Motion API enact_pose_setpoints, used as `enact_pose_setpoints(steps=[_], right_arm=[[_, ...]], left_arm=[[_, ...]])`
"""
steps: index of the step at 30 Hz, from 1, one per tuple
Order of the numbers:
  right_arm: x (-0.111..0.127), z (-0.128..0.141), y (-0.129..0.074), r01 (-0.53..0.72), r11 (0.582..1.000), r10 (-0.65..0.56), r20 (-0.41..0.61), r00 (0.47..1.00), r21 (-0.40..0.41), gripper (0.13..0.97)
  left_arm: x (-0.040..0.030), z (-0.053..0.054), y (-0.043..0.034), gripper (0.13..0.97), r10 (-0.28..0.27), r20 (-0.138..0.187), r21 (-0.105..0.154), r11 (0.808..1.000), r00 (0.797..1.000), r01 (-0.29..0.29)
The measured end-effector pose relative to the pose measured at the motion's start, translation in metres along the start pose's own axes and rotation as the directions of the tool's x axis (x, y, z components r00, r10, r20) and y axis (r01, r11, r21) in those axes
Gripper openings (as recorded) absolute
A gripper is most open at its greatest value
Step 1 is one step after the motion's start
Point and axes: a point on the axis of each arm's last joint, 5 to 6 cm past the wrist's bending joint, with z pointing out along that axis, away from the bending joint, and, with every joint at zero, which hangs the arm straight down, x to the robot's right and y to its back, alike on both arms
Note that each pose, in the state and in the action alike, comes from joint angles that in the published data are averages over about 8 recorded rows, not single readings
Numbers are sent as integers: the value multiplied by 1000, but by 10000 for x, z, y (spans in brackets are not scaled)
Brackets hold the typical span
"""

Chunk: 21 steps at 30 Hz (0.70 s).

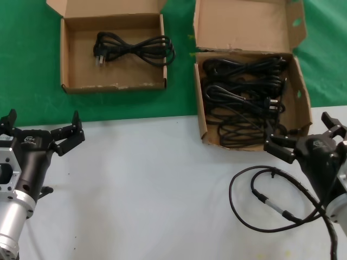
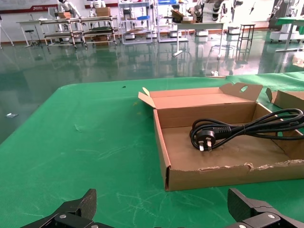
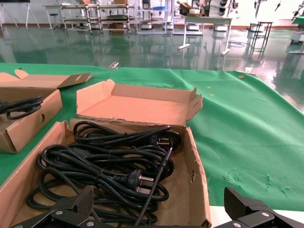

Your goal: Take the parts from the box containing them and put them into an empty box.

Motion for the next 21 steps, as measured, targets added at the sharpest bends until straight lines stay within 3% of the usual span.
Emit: enact_pose_setpoints(steps=[21], right_arm=[[0, 0, 0, 0, 1000, 0, 0, 1000, 0, 966]], left_arm=[[0, 0, 0, 966, 0, 0, 0, 1000, 1000, 0]])
